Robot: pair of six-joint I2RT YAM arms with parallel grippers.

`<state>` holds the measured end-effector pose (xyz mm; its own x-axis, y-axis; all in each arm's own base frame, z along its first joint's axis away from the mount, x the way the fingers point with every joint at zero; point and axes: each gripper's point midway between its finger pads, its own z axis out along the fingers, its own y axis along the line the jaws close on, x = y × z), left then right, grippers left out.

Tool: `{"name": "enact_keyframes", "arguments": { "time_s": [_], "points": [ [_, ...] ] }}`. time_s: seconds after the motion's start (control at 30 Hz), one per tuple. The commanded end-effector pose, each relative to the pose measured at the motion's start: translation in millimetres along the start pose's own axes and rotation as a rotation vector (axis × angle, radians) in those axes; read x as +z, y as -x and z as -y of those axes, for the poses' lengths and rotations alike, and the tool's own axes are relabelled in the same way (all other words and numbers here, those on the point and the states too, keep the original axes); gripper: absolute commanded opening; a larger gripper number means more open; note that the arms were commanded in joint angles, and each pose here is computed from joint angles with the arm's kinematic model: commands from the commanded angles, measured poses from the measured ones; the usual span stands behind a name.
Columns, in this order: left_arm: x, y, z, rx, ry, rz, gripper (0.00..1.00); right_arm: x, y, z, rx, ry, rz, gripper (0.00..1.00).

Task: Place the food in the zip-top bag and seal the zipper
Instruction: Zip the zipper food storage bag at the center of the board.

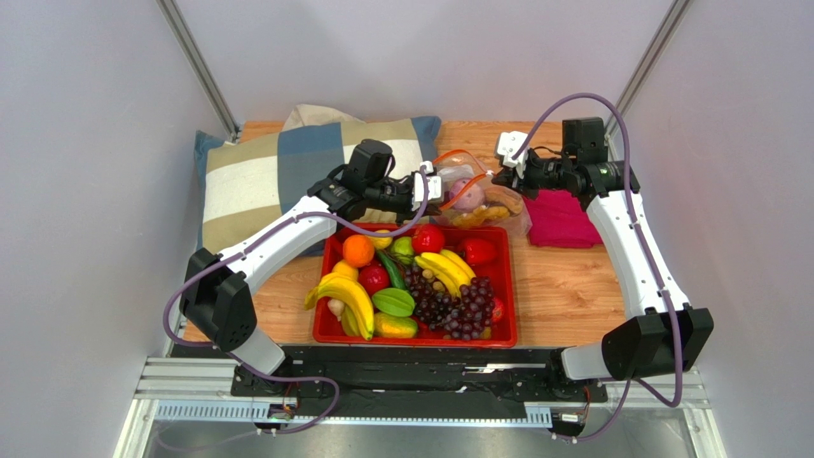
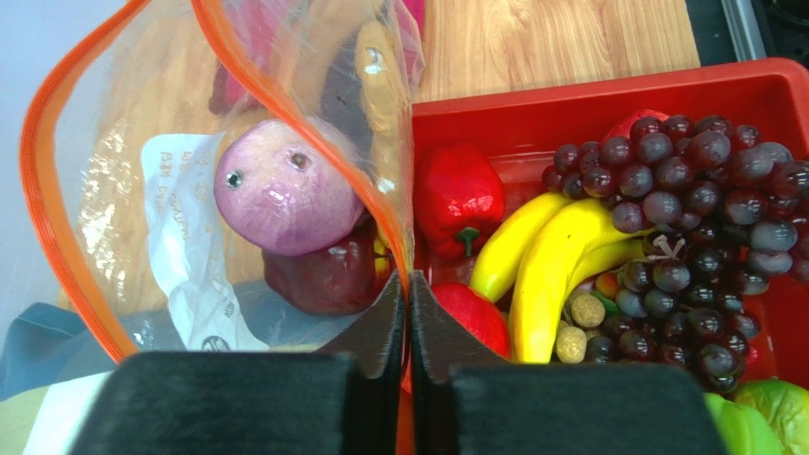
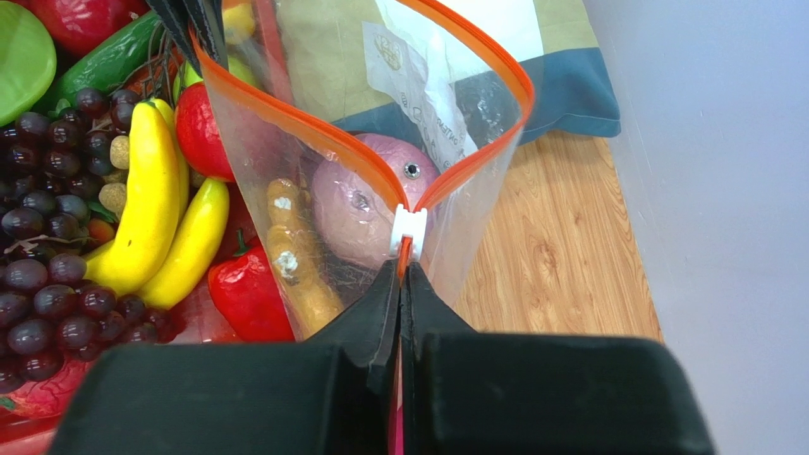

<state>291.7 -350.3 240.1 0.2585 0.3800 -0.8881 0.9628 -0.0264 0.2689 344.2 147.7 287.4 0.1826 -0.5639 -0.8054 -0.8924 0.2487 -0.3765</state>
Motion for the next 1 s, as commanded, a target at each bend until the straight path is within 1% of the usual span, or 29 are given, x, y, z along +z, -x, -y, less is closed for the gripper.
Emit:
{"name": "enact_keyframes", "arguments": {
  "time_s": [0.0,0.03,0.07,0.17,0.23,0.27,0.3,0.33,0.37,0.43,0.53,0.6,0.67,0.8,0.97],
  "points": [
    [-15.0,46.7,-17.3,0.077,0.056,0.105,0.20,-7.8,24.6,4.1,-0.081,-0.011,0.059,0.00],
    [-17.8,53.1,-23.1,0.084,0.084,0.123,0.27,-8.6,28.4,3.0,-0.089,-0.006,0.076,0.00],
    [-25.6,72.6,-36.4,0.109,0.151,0.178,0.40,-9.7,31.5,1.6,-0.099,-0.003,0.084,0.00],
    [-35.1,102.4,-50.0,0.187,0.220,0.266,0.52,-12.0,38.3,-1.2,-0.125,-0.003,0.107,0.00],
    [-38.6,124.0,-56.6,0.220,0.212,0.307,0.53,-13.4,42.6,-3.5,-0.137,-0.005,0.121,0.00],
    [-29.8,120.3,-56.3,0.195,0.173,0.301,0.54,-13.6,43.9,-4.0,-0.140,-0.005,0.124,0.00],
    [-33.8,138.1,-61.8,0.219,0.168,0.330,0.54,-14.0,45.8,-4.8,-0.145,-0.005,0.131,0.00],
    [-31.2,143.3,-62.2,0.230,0.148,0.344,0.53,-14.3,46.9,-4.7,-0.141,-0.007,0.134,0.00],
    [-21.9,136.5,-57.1,0.211,0.088,0.342,0.52,-15.9,49.5,-4.4,-0.142,-0.012,0.140,0.00],
    [-17.1,146.1,-55.5,0.247,0.060,0.368,0.49,-17.7,55.2,-3.8,-0.144,-0.018,0.154,0.00],
    [-1.6,146.5,-55.2,0.256,0.037,0.370,0.48,-21.8,60.8,-4.2,-0.158,-0.027,0.164,0.00],
    [1.1,151.7,-52.4,0.260,0.010,0.382,0.48,-23.3,63.2,-4.4,-0.160,-0.031,0.166,0.00],
    [8.9,148.0,-45.9,0.251,-0.027,0.371,0.47,-23.2,62.6,-4.3,-0.157,-0.030,0.163,0.00],
    [19.3,145.2,-41.2,0.269,-0.039,0.359,0.48,-24.2,64.3,-6.0,-0.161,-0.028,0.169,0.00],
    [28.1,145.3,-46.5,0.224,-0.033,0.357,0.46,-22.4,64.8,-7.3,-0.164,-0.021,0.175,0.00]
  ]
}}
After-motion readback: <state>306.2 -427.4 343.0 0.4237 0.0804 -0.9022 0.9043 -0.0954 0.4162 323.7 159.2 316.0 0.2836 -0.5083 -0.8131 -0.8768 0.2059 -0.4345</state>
